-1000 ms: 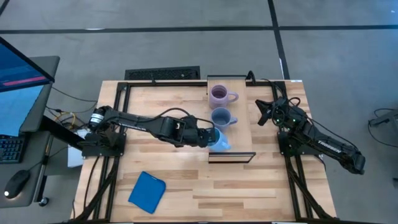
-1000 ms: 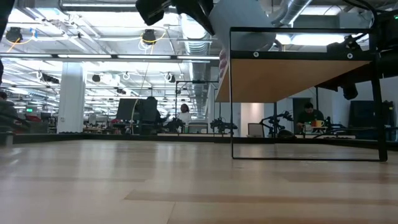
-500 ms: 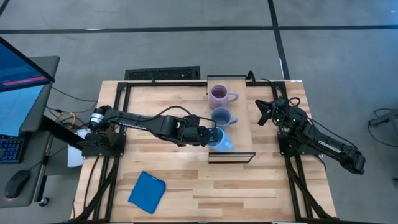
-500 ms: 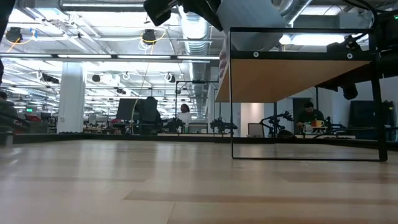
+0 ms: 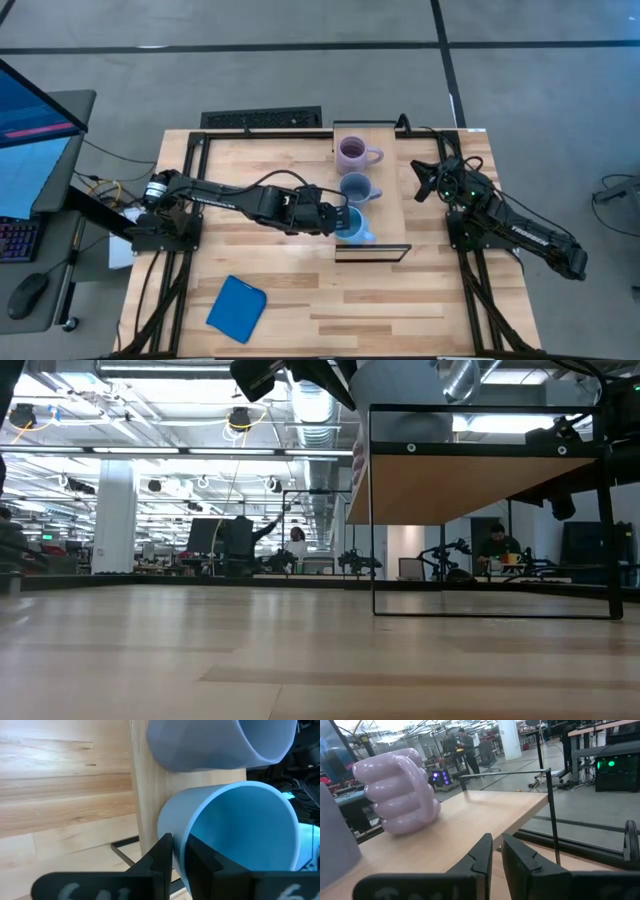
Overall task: Stack small to large cups/mugs on shelf
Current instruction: Put the light blue mug on the shelf
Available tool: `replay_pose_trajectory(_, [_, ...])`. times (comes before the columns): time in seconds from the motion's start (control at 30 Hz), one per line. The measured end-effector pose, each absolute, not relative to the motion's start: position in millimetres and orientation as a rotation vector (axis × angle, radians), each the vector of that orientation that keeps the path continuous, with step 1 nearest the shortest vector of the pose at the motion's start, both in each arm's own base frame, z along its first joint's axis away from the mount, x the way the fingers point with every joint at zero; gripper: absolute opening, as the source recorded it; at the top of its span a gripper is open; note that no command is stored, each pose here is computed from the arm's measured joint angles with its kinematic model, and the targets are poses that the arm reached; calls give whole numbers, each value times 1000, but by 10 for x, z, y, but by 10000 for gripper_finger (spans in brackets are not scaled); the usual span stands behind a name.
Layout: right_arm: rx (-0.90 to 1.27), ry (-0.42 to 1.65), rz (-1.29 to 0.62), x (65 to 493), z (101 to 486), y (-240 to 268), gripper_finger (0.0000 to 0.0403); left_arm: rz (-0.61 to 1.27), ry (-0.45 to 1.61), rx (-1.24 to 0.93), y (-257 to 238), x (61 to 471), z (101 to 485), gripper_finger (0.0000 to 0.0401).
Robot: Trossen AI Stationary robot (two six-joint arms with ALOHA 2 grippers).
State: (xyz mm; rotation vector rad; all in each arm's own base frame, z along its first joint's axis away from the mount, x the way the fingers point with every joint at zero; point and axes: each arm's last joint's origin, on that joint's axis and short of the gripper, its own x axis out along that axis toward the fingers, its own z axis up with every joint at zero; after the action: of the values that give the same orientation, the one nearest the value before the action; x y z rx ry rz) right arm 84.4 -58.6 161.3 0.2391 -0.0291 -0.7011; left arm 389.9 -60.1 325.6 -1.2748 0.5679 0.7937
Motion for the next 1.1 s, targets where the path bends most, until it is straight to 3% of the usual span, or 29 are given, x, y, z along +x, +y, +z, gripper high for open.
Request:
replay_pose_trajectory(0.73, [239,-29,-702,844,1613,-586,64,783,581,-1285,-603,3898,3259,35])
replay_pose_trajectory(1.1, [239,-29,-701,844,1613,-585,64,782,581,-1285,-603,3898,3260,82])
